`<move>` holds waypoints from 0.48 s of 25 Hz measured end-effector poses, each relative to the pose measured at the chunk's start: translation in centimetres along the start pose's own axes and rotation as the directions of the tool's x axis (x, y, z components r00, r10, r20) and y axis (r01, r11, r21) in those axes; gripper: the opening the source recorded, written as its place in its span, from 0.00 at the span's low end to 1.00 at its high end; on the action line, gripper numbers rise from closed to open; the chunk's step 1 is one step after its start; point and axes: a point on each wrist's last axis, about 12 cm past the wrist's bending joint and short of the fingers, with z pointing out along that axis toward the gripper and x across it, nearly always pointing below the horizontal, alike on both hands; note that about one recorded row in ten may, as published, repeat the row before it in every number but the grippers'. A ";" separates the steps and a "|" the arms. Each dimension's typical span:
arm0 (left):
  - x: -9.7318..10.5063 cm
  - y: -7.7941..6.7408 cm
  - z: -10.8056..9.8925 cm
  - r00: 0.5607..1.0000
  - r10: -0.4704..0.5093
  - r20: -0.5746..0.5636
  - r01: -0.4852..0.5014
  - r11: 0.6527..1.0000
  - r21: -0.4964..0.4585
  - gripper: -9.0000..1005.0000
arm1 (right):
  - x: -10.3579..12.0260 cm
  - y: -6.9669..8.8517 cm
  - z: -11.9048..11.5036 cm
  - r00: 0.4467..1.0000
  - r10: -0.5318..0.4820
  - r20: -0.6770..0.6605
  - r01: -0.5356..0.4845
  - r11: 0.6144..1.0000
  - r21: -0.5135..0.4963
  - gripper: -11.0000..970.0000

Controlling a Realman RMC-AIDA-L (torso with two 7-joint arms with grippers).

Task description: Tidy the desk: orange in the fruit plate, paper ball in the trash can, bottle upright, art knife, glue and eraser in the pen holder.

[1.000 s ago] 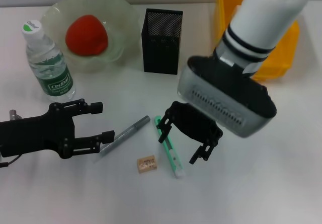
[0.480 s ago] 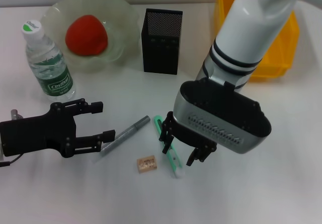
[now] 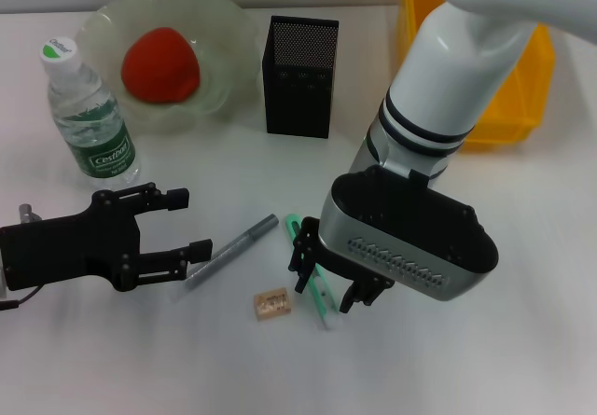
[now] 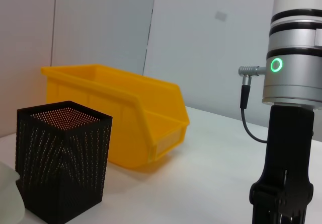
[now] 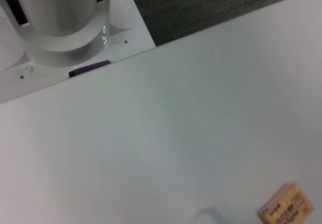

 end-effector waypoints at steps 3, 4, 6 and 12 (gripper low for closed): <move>0.0 0.0 0.0 1.000 -0.001 0.002 0.001 1.000 -0.002 0.78 | 0.0 0.1 0.1 1.000 -0.010 -0.002 0.010 1.000 -0.008 0.55; 0.0 0.0 0.0 1.000 -0.002 0.003 0.002 1.000 -0.003 0.78 | 0.0 0.1 0.2 1.000 -0.013 -0.002 0.013 1.000 -0.011 0.55; 0.1 -0.1 -0.1 1.000 -0.005 0.006 0.005 1.000 -0.007 0.78 | 0.0 0.1 0.3 1.000 -0.021 0.002 0.021 1.000 -0.014 0.54; 0.3 -0.1 -0.4 1.000 -0.009 0.009 0.009 1.000 -0.017 0.78 | 0.0 0.2 0.5 1.000 -0.026 0.000 0.026 1.000 -0.013 0.45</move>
